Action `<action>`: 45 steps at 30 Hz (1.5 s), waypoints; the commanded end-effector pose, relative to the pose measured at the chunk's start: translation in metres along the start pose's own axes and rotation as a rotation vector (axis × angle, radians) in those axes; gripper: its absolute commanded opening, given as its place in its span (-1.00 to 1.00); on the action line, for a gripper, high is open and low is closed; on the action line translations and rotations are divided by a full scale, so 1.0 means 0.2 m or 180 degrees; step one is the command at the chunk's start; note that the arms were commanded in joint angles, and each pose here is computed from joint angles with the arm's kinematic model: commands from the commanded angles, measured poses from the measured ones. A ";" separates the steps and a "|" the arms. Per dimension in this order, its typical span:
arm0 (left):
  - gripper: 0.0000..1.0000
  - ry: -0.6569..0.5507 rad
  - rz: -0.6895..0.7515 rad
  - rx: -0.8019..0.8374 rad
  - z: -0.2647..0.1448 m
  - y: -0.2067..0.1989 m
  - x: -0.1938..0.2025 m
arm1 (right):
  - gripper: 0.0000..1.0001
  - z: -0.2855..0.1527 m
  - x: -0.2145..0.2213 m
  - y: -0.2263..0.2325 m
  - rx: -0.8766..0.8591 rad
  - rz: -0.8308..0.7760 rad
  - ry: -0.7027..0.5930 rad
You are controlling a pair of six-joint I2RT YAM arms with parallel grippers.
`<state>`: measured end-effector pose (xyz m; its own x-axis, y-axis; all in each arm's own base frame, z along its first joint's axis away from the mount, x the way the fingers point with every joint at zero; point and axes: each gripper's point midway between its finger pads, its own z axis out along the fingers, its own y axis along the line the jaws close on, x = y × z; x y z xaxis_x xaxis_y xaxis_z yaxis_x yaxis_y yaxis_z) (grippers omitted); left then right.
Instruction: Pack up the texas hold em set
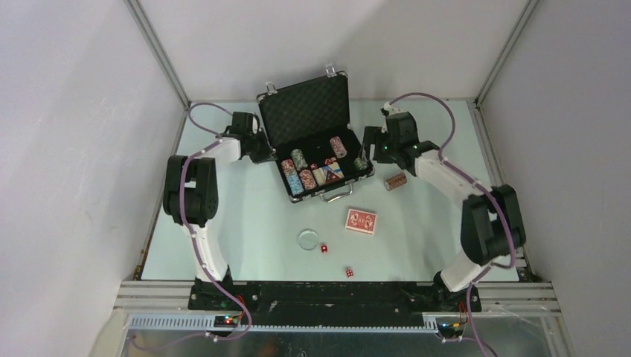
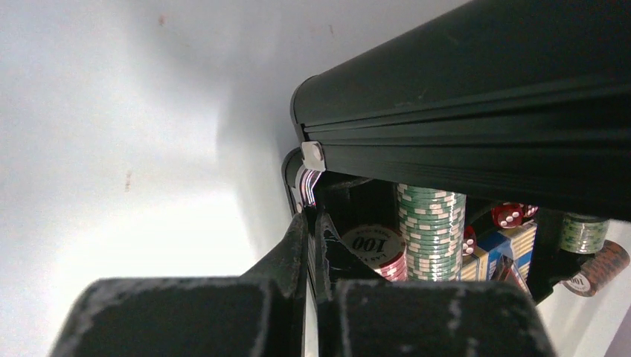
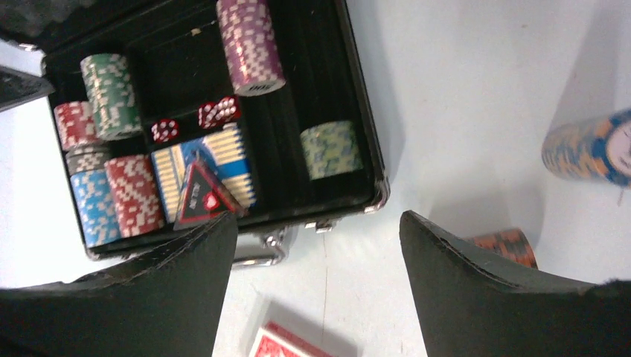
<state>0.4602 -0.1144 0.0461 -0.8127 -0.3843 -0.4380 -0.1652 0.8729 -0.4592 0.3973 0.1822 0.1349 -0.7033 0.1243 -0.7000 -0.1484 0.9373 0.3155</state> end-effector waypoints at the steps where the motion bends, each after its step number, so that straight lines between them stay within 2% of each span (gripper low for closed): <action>1: -0.94 -0.0125 0.0142 -0.0343 -0.08 0.16 -0.07 | 0.60 0.12 -0.12 -0.04 0.0059 0.0172 0.0002; 7: -0.54 -0.0155 0.0061 -0.0100 -0.10 0.10 -0.03 | 0.45 0.27 -0.22 -0.05 -0.0296 0.0525 -0.0020; 10: -0.51 -0.0274 0.0014 -0.0009 -0.14 0.08 -0.04 | 0.25 0.39 -0.20 -0.06 -0.0293 0.0539 0.0129; 11: -0.50 -0.0291 0.0010 0.0004 -0.15 0.07 -0.04 | 0.21 0.41 -0.24 -0.05 -0.0306 0.0510 0.0114; 15: -0.44 -0.0326 -0.0016 0.0063 -0.16 0.05 -0.05 | 0.06 0.58 -0.17 -0.07 -0.0257 0.0434 0.0375; 20: -0.37 -0.0301 -0.0082 0.0071 -0.14 0.07 -0.05 | -0.07 0.65 -0.12 -0.08 -0.0165 0.0380 0.0423; 26: -0.35 -0.0573 -0.0162 0.0119 -0.25 0.07 -0.10 | -0.27 0.69 -0.03 -0.05 -0.0126 0.0330 0.0489; 31: -0.34 -0.0700 -0.0383 0.0337 -0.33 0.05 0.01 | -0.85 0.63 0.01 -0.02 0.0019 0.0402 0.0405; 33: -0.34 -0.0815 -0.0390 0.0387 -0.39 0.04 0.01 | -1.00 0.59 0.04 -0.02 0.0119 0.0540 0.0335; 37: -0.32 -0.0913 -0.0421 0.0436 -0.46 0.04 0.05 | -1.00 0.49 0.09 0.03 0.0136 0.0807 0.0246; 43: -0.30 -0.0957 -0.0440 0.0567 -0.49 0.01 0.08 | -1.00 0.40 0.12 0.17 0.0243 0.0750 0.0031; 45: -0.29 -0.0970 -0.0418 0.0584 -0.51 0.00 0.09 | -0.85 0.38 0.11 0.19 0.0207 0.0722 0.0014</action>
<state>0.3852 -0.0870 0.0935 -0.6257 -0.5753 -0.5268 -0.1903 0.7675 -0.6122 0.4254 0.2184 0.0361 -0.7866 0.2410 -0.5685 0.0589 0.9457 0.3196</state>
